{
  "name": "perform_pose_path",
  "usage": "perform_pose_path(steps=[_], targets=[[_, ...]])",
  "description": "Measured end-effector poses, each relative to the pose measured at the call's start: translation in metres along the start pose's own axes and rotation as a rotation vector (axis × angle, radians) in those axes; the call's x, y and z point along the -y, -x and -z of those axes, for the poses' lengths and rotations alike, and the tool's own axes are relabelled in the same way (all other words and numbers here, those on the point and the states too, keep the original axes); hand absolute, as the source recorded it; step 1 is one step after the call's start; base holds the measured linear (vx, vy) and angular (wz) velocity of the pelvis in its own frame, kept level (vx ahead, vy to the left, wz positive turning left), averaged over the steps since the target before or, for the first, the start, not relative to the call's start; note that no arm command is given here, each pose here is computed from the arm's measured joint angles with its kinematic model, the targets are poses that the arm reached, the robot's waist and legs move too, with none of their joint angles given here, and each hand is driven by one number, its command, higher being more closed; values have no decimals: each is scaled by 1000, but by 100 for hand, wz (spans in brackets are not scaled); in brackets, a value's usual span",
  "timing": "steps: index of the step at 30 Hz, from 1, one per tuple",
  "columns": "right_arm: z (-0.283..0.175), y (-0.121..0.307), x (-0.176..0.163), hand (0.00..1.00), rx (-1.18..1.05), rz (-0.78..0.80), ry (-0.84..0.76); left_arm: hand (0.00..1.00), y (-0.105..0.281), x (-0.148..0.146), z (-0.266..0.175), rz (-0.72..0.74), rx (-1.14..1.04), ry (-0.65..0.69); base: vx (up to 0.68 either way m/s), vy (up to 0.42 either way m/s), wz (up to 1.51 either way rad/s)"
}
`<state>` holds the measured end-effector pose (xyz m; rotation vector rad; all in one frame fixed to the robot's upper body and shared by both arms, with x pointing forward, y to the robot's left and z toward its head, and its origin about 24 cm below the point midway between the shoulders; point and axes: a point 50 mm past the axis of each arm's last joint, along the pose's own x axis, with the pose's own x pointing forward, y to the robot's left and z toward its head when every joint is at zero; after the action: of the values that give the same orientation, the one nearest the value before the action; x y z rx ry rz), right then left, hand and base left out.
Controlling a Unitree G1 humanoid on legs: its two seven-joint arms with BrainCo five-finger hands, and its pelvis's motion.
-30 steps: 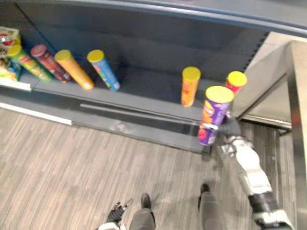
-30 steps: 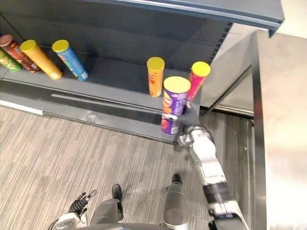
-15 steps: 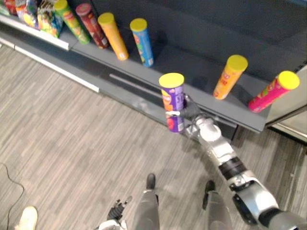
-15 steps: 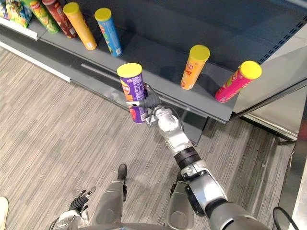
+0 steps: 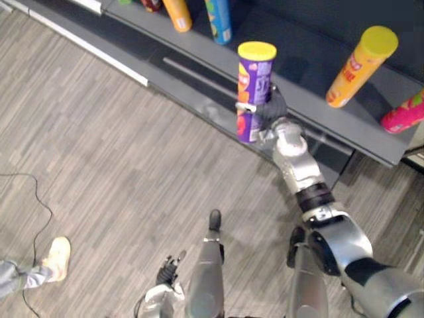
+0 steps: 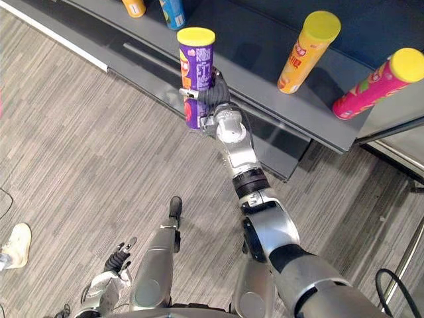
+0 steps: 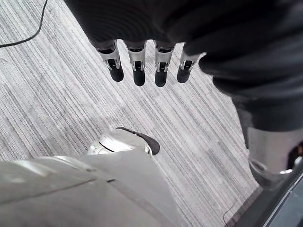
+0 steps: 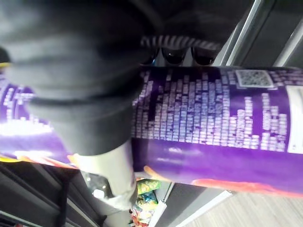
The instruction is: Put the gum and the chips on the shelf.
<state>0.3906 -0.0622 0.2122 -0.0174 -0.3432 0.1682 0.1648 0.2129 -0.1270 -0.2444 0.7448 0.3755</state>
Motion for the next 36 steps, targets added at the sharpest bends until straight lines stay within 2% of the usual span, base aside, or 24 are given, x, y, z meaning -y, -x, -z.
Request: perform_pose_path(steps=[9,19,27,36], targets=[[-51,-6,-9,100,179,149,-74,0,-4,28,-17,52,58,77,55,-50,14],[-106,2,-26,100,409,280,-15,0,-6,45,-31,73,103,121,33,-65,5],[-132,5,-1,100,495,538,-28,0,-6,63,-46,102,166,130,30,-68,7],[-150,3,2,100,518,636,-4,0,-5,66,-53,79,201,138,30,-76,5]])
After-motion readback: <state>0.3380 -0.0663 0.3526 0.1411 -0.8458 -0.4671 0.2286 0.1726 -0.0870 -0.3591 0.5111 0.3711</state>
